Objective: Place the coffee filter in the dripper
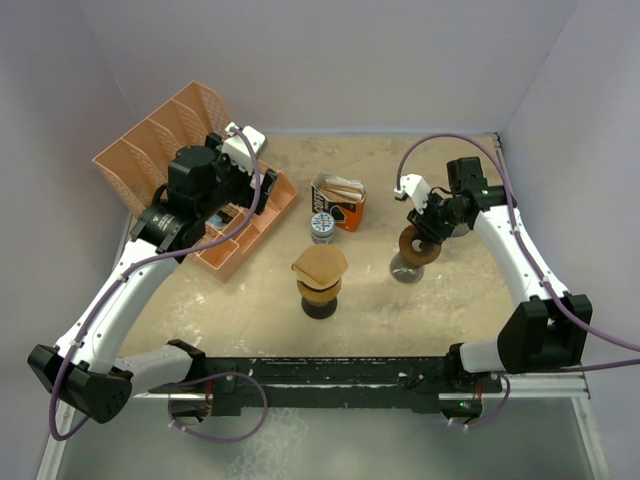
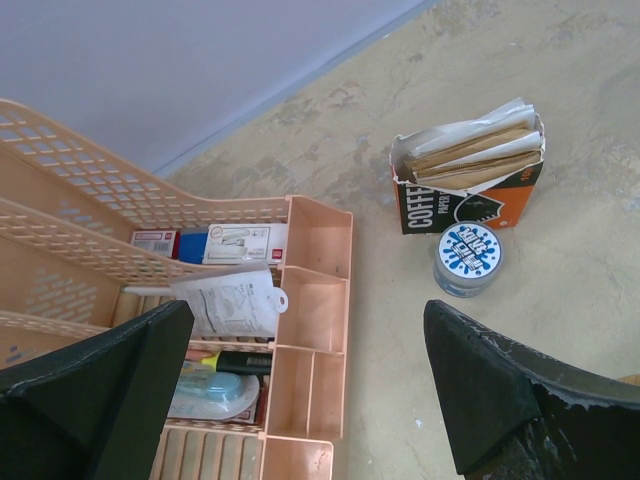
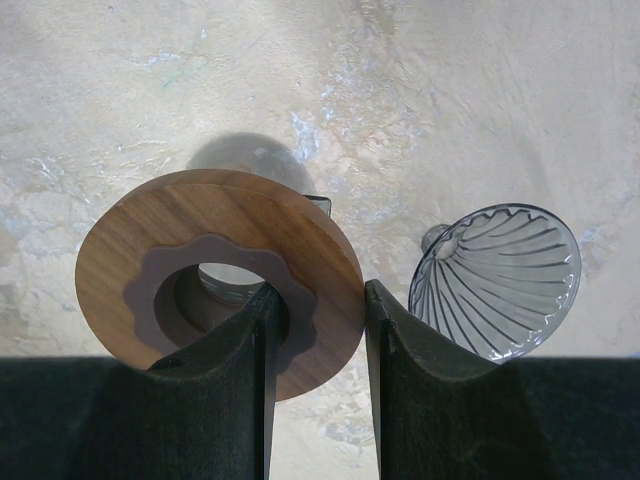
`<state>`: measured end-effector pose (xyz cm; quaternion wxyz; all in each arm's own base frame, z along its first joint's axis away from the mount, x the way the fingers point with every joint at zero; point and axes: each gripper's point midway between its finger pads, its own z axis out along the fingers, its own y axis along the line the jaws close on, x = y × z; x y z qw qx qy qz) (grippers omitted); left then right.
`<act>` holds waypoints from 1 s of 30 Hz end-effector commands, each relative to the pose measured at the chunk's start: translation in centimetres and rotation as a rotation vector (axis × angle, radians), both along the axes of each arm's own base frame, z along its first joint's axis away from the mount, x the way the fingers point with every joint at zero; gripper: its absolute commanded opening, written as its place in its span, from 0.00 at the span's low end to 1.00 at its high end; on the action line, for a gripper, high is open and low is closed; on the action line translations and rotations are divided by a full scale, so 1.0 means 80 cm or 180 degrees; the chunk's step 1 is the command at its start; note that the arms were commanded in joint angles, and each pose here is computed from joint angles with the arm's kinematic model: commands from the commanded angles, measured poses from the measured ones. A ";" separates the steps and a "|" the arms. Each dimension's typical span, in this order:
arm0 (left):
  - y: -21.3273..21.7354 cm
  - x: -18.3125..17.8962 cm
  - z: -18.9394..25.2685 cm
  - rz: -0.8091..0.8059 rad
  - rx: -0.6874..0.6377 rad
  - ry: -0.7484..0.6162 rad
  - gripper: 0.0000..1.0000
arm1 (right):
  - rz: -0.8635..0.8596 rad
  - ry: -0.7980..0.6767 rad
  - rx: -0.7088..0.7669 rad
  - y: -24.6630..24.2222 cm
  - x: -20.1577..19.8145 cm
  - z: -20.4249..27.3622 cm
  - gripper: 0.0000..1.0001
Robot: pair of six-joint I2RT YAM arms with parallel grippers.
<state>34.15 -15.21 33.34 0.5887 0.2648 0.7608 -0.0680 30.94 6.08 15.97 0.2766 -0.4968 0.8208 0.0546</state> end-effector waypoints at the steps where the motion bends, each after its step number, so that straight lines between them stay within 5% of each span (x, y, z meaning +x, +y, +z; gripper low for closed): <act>1: 0.004 -0.001 0.031 0.0010 -0.0053 -0.0240 1.00 | -0.0083 -0.0169 0.0037 0.003 0.015 0.023 0.30; 30: 0.011 -0.009 0.035 0.0020 -0.0010 -0.0279 1.00 | -0.0087 0.0017 0.0102 0.015 0.015 -0.006 0.50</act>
